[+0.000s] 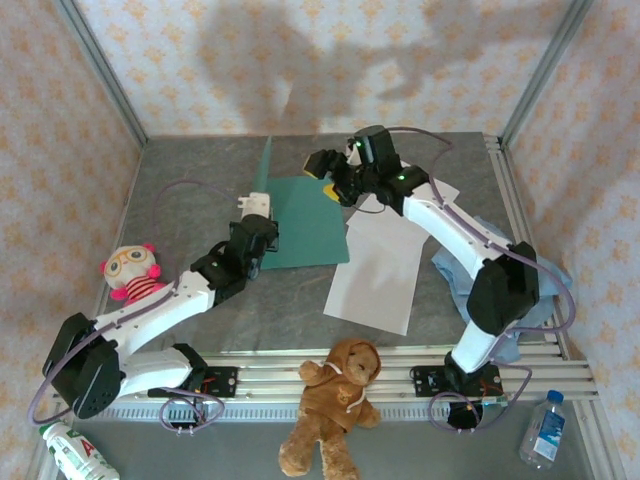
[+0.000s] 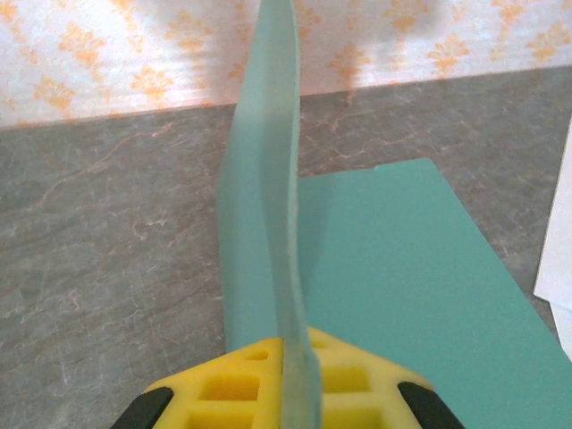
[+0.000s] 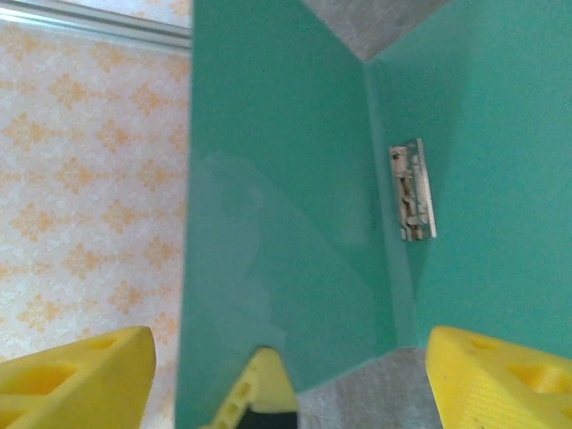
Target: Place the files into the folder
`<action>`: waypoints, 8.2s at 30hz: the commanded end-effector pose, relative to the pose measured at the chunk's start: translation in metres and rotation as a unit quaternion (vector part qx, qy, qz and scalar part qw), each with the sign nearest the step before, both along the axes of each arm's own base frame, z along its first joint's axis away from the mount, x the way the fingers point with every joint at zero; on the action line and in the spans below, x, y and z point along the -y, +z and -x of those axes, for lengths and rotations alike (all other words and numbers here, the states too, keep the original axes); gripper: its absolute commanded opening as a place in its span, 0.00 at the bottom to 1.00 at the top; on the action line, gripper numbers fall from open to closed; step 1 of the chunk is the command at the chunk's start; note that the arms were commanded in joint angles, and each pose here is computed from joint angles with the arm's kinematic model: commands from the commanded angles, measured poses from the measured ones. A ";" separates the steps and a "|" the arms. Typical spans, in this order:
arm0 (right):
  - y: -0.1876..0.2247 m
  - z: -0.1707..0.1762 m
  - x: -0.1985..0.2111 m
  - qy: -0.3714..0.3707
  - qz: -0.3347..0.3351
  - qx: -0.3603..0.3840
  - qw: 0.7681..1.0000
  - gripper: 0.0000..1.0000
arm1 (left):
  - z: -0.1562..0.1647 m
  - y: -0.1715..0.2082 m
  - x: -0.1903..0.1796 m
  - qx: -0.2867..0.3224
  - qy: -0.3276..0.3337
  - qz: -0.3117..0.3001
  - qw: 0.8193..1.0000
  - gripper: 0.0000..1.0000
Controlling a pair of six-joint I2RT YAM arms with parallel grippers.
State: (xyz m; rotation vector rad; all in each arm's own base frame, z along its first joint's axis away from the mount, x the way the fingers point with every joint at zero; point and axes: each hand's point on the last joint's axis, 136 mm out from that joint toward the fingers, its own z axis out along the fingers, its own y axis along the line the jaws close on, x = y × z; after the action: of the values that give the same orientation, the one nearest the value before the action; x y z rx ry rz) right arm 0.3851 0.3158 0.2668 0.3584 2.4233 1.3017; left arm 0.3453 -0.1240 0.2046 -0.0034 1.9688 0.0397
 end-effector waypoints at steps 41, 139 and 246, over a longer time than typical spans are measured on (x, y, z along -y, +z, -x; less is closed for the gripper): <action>-0.158 -0.031 -0.009 0.024 0.121 -0.084 0.989 0.79 | 0.069 -0.070 -0.175 -0.149 0.281 0.130 0.939 0.88; -0.185 0.043 0.198 -0.101 0.167 -0.143 0.970 0.79 | -0.051 -0.188 0.021 -0.439 -0.123 0.092 0.885 0.62; -0.225 -0.035 0.080 0.040 0.154 -0.153 0.975 0.75 | -0.060 -0.148 0.089 -0.373 -0.071 0.232 0.896 0.68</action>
State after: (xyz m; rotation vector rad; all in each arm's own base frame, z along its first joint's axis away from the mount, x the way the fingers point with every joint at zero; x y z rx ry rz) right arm 0.4225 0.2295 0.0464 0.4039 2.8522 0.9309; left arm 0.3984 -0.2101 0.0574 -0.1708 2.7294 -0.5897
